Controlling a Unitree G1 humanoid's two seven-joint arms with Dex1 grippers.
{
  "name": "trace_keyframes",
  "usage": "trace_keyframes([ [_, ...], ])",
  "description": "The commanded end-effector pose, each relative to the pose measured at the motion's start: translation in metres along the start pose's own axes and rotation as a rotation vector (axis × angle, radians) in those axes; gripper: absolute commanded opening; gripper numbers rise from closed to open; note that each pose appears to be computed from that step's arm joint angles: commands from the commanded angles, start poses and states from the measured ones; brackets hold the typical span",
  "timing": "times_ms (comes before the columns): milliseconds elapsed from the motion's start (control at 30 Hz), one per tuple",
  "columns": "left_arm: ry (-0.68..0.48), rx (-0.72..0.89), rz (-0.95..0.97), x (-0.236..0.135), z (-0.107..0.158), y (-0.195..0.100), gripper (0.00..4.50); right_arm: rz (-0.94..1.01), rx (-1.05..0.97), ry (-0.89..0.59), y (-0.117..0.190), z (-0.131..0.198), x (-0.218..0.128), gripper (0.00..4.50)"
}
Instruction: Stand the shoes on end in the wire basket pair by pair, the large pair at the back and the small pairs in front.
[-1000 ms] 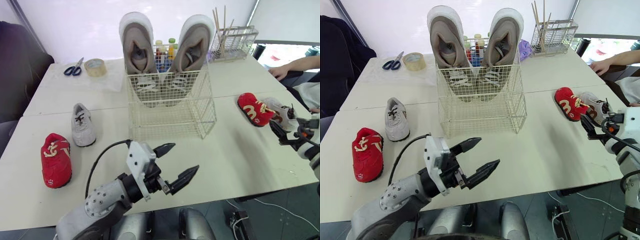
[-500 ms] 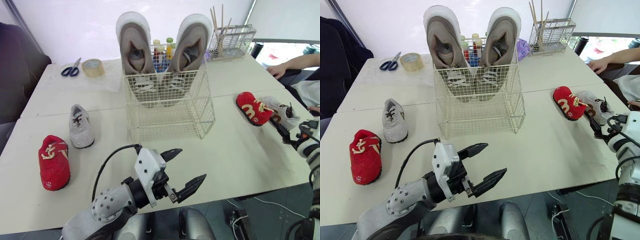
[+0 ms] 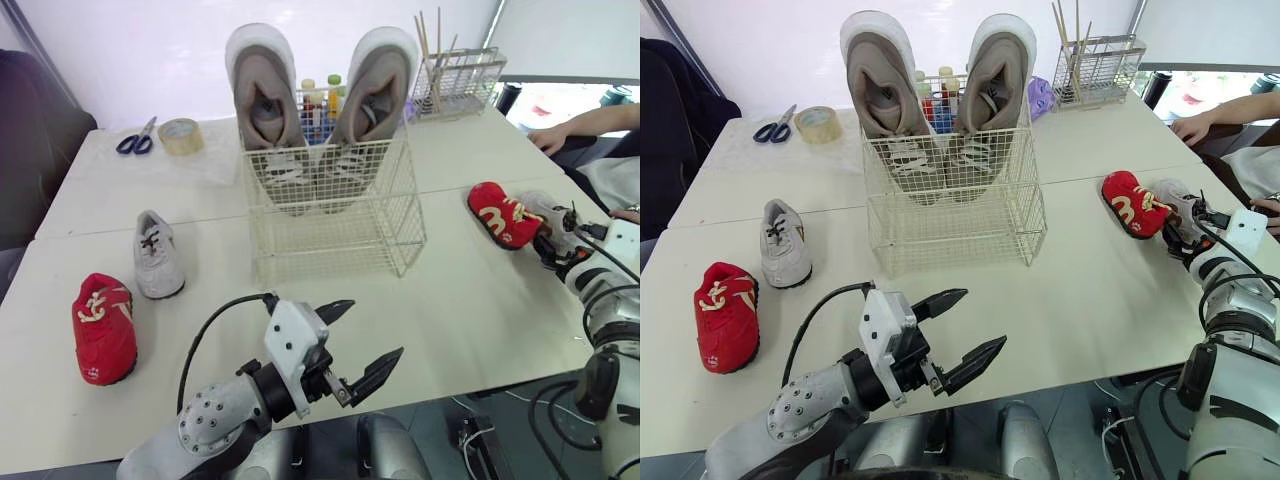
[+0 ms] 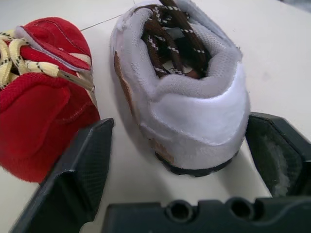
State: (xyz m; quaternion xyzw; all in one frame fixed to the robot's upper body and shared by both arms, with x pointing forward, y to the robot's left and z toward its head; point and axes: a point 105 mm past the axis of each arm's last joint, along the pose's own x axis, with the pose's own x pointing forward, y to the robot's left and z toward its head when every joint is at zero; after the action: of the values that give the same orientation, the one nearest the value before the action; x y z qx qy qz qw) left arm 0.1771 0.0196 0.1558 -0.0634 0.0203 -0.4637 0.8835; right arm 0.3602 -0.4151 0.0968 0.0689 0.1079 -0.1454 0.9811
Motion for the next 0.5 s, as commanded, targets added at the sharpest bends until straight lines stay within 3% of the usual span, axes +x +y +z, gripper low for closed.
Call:
trace_keyframes([
  [33, -0.034, 0.027, 0.003, -0.005, 0.01, -0.003, 4.5, -0.003, -0.049, -0.028, 0.0, 0.009, 0.0, 2.78],
  [133, -0.023, 0.031, 0.012, -0.008, 0.008, -0.001, 4.5, 0.007, -0.056, -0.022, 0.004, 0.002, 0.002, 1.53],
  [233, -0.009, 0.019, 0.007, -0.014, 0.009, 0.004, 4.5, -0.025, -0.034, -0.058, -0.002, 0.006, 0.0, 0.77],
  [400, 0.025, -0.074, -0.025, -0.039, 0.014, 0.017, 4.5, -0.13, 0.001, -0.248, -0.023, 0.053, -0.009, 0.77],
  [467, 0.029, -0.12, -0.053, -0.052, 0.022, 0.022, 4.5, -0.152, -0.001, -0.359, -0.027, 0.086, -0.015, 0.77],
  [500, -0.007, -0.159, -0.065, -0.059, 0.035, 0.028, 4.5, -0.103, -0.039, -0.493, -0.017, 0.134, -0.023, 0.77],
])
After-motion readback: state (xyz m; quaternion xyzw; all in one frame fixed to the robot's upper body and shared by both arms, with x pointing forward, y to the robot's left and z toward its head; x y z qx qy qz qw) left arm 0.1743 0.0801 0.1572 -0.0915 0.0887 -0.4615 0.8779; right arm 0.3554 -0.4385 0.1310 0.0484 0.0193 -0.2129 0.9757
